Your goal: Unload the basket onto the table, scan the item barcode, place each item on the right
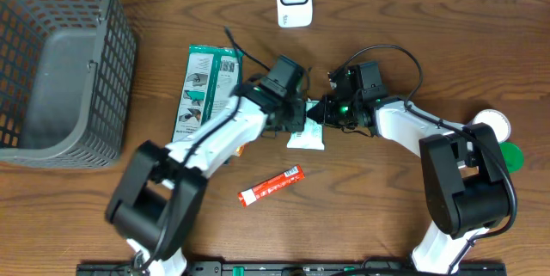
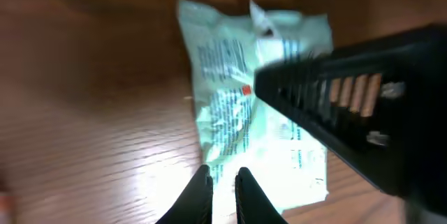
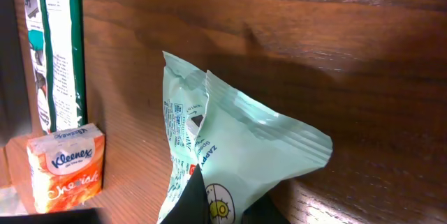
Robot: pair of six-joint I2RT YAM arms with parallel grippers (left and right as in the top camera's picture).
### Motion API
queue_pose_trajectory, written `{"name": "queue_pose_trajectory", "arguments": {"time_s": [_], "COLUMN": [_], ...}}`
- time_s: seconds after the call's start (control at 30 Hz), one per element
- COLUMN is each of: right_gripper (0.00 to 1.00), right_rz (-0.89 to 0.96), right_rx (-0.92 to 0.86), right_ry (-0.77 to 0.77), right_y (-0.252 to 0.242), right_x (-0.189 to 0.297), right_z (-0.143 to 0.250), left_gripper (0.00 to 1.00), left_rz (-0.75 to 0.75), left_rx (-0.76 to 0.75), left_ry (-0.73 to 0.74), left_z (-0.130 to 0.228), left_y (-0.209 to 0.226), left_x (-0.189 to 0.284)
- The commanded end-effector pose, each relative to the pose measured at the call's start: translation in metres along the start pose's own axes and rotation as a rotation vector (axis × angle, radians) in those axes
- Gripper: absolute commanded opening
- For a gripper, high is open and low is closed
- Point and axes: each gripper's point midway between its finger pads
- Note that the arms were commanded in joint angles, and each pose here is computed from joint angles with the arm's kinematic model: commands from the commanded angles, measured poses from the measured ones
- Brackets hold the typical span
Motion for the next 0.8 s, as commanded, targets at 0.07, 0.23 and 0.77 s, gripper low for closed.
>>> {"name": "queue_pose_trajectory", "arguments": {"time_s": [0.07, 0.23, 0.77], "right_gripper": [0.01, 0.01, 0.01], "right_rz": [0.02, 0.02, 0.024], "right_rx": [0.019, 0.018, 0.018], "right_ry": [-0.026, -0.026, -0.028], "right_y": [0.001, 0.001, 0.0], "right_x": [0.006, 0.006, 0.006], "right_z": [-0.005, -0.005, -0.005], "left_gripper": [0.12, 0.08, 0.07], "left_rz": [-0.056, -0.071, 0.015], "left_rx": [0.034, 0.037, 0.03], "left_ry": [0.098, 0.143, 0.077], "left_z": [0.027, 0.038, 0.025], "left_y": [0.013, 0.017, -0.008], "left_x": [-0.032, -0.035, -0.001]}}
Point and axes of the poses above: each gripper's point midway between its finger pads, its own x axis back along the fingers, its own y axis along the line the jaws close on, z = x × y, and after that the axes turned 7 degrees about x, right-handed
